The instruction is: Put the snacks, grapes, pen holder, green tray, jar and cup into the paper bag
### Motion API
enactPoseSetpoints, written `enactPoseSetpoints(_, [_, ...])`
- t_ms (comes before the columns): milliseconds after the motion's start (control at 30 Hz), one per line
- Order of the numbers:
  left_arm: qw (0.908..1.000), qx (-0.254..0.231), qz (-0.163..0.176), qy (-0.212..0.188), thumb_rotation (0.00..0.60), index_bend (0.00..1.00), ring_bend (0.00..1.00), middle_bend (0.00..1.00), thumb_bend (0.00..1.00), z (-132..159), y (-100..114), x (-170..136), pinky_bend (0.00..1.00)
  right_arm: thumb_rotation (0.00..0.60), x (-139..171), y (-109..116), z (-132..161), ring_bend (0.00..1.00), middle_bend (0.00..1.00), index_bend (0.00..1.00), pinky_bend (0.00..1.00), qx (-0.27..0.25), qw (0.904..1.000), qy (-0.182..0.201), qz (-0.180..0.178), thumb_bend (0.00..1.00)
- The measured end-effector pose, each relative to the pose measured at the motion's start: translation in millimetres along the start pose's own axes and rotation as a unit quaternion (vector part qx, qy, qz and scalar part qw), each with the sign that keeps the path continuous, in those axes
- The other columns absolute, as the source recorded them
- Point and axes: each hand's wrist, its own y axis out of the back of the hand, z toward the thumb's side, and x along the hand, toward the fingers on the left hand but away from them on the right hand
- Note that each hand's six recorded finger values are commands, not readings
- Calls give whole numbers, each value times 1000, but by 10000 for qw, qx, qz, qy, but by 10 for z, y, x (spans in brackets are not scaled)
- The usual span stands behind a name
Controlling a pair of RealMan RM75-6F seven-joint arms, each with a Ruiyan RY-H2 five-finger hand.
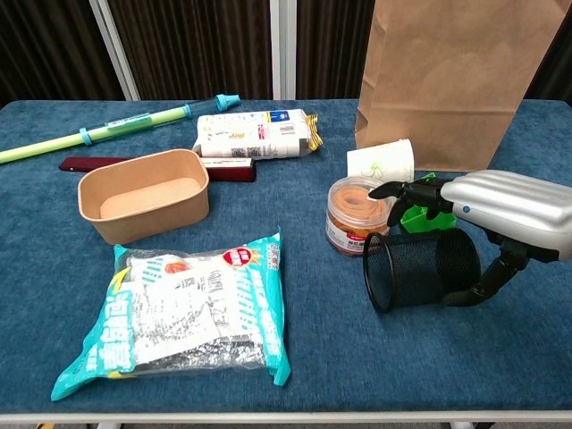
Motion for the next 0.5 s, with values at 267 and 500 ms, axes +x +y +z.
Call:
enactPoseSetpoints(267, [10000, -29, -8, 34, 600, 200, 133, 175, 42, -24, -9, -15, 145, 600, -48, -159, 57, 114, 246, 76, 266, 382, 9992, 99, -9, 12])
enactPoseSetpoints(500, [10000, -33, 3, 25, 600, 200, 133, 175, 41, -21, -12, -25, 145, 600, -53, -188, 52, 302, 397, 379, 473, 506, 9982, 120, -292, 259])
